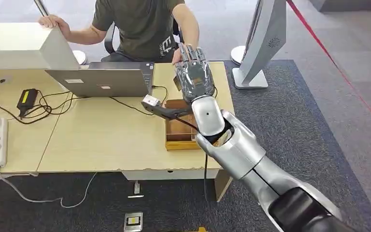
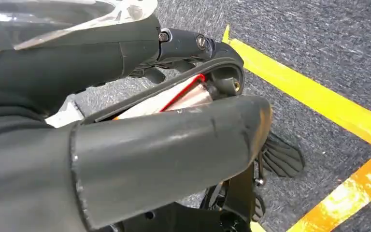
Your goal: Pass the card to the sensor for recognition and then transmit it.
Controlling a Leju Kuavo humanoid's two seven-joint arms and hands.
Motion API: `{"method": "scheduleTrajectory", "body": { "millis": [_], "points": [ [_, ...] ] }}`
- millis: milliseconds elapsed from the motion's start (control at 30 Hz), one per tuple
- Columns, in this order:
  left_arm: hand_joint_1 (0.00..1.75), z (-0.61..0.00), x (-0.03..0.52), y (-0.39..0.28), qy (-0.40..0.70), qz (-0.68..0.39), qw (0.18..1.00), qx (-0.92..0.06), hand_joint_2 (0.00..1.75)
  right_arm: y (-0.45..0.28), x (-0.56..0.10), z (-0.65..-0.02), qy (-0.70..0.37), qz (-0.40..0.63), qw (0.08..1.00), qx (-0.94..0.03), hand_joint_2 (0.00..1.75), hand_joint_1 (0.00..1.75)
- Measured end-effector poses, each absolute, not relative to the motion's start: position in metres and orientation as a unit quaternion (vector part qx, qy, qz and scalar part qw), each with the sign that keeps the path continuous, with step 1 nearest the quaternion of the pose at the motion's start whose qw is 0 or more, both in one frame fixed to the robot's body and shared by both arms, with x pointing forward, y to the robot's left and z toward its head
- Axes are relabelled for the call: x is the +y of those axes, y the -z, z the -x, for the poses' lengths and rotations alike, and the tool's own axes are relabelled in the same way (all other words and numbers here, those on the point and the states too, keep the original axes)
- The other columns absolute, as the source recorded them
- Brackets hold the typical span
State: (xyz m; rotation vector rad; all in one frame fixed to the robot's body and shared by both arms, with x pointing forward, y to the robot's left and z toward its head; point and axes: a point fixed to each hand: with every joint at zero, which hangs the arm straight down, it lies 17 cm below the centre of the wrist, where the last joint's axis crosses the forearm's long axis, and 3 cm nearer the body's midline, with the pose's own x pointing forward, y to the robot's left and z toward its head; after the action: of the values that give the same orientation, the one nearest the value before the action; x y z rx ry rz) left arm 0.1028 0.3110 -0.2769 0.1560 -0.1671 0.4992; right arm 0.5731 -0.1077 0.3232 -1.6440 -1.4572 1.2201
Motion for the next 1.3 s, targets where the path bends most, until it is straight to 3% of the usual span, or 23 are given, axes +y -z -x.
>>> {"method": "scheduleTrajectory", "body": {
  "millis": [867,900,933,1300],
  "points": [
    [0.0,-0.096,0.306,0.278,-0.268,-0.075,0.958,-0.065,0.0,-0.283,-0.098,-0.587,-0.501,0.625,0.382,-0.461,1.75,1.69],
    [0.0,-0.095,0.306,0.278,-0.268,-0.075,0.958,-0.064,0.0,-0.283,-0.1,-0.587,-0.5,0.627,0.382,-0.46,1.75,0.0],
    [0.0,-0.095,0.306,0.278,-0.268,-0.076,0.958,-0.064,0.0,-0.284,-0.101,-0.586,-0.499,0.628,0.381,-0.46,0.0,0.0],
    [0.0,-0.092,0.306,0.279,-0.268,-0.076,0.959,-0.06,0.0,-0.289,-0.118,-0.589,-0.494,0.647,0.36,-0.455,0.0,0.0]
  ]
}}
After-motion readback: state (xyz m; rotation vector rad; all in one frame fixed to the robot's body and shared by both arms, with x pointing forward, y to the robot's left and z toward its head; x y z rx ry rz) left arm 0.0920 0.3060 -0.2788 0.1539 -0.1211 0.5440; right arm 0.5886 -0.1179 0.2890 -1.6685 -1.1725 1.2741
